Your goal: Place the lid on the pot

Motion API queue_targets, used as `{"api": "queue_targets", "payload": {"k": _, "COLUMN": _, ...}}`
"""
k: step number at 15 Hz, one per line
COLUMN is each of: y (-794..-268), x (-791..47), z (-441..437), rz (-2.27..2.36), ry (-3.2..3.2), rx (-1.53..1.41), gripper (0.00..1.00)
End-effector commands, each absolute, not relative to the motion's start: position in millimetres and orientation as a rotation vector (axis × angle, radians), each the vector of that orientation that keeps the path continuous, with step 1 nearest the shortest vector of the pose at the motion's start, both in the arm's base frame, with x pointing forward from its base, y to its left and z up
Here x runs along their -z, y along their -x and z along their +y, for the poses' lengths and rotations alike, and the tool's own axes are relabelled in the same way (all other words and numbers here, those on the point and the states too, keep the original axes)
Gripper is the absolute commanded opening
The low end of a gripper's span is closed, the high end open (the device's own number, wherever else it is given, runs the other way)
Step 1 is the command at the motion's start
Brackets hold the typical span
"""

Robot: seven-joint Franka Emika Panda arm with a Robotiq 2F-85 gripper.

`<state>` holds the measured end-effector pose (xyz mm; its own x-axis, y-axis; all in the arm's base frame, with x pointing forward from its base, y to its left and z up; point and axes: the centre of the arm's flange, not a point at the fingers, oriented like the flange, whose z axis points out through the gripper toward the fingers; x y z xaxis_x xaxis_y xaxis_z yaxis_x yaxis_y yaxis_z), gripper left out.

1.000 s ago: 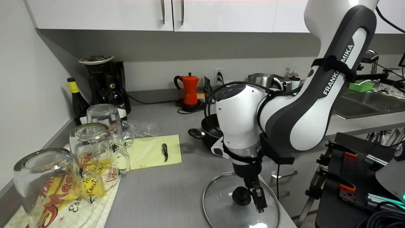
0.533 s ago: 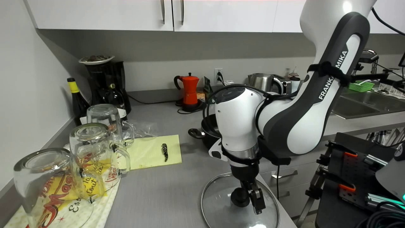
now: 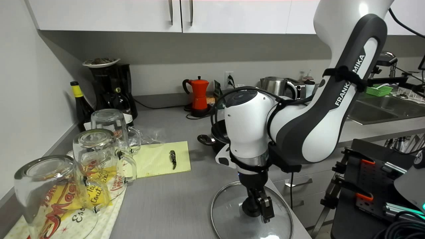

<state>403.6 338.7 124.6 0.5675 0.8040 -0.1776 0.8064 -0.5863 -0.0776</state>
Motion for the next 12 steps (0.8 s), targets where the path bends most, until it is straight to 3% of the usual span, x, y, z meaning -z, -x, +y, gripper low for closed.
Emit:
{"api": "queue_targets", "payload": {"k": 1, "y": -408.6, "x": -120.3, "z": 342.3, "rz": 1.467, "ry": -2.744, "rx": 0.263, "gripper": 1.0}}
{"api": "queue_targets", "payload": {"k": 5, "y": -409.4, "x": -119.3, "z": 343.0, "rz": 1.478, "ry": -2.745, "rx": 0.261, "gripper": 0.99}}
{"api": "queue_targets", "payload": {"k": 7, "y": -410.5, "x": -119.2, "z": 343.0, "rz": 1.485, "ry": -2.746, "rx": 0.26, "gripper": 0.74}}
{"api": "queue_targets", "payload": {"k": 9, "y": -411.2, "x": -119.0, "z": 343.4, "rz": 1.491, "ry": -2.744, "rx": 0.26, "gripper": 0.66}}
{"api": "queue_targets", "payload": {"k": 12, "y": -411.7, "x": -119.9, "z": 342.9, "rz": 1.493, "ry": -2.745, "rx": 0.258, "gripper": 0.42}}
